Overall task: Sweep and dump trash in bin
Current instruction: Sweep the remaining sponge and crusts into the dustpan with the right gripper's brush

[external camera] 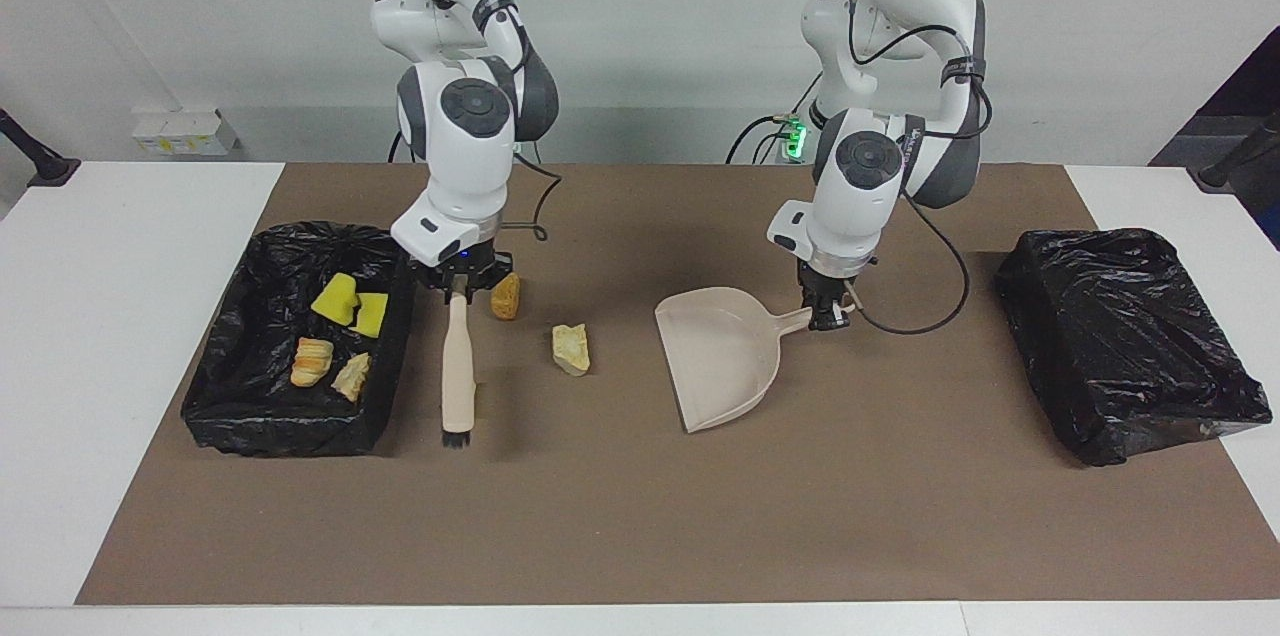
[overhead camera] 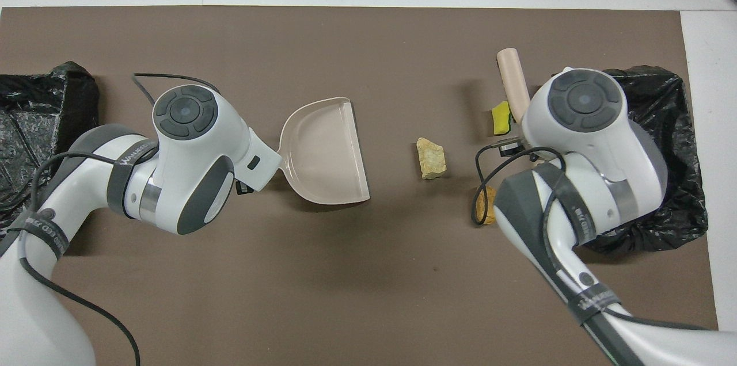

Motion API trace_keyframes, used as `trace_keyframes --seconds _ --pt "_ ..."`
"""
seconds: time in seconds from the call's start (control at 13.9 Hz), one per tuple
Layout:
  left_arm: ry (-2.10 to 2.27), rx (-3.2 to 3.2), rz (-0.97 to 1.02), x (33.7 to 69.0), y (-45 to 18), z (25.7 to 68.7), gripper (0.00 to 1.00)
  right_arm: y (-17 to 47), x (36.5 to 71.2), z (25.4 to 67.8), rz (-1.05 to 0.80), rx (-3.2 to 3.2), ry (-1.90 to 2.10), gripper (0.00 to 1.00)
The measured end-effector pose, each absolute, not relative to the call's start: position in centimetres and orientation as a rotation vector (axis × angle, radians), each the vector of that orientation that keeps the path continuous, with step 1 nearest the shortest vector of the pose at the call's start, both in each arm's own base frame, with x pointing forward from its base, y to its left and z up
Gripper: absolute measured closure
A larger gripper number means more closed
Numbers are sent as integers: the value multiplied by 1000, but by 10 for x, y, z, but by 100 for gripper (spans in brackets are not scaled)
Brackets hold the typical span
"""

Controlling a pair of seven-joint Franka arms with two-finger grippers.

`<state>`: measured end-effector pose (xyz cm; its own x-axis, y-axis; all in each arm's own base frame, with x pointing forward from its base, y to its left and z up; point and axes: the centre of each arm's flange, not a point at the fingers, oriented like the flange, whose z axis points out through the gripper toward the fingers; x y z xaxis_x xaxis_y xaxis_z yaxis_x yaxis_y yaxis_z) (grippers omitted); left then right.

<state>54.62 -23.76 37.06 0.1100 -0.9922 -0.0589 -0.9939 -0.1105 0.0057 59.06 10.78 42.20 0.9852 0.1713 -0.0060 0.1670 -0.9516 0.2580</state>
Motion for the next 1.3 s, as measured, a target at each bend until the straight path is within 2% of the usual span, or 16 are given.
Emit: trace_keyframes --seconds 0.22,0.51,0.72,1.08,1.3 --pt "2049 -2328 82 519 -262 367 69 67 602 394 -47 2878 275 74" --pt "1972 -2385 90 491 -280 367 69 89 591 355 -162 2926 315 74" --pt "1956 -2393 88 482 -287 369 69 153 570 356 -191 3001 388 74" --pt "1951 -2398 93 480 -286 366 69 281 515 365 -196 3104 363 74" --pt "1946 -2401 74 478 -283 362 69 324 500 386 -160 3143 337 74"
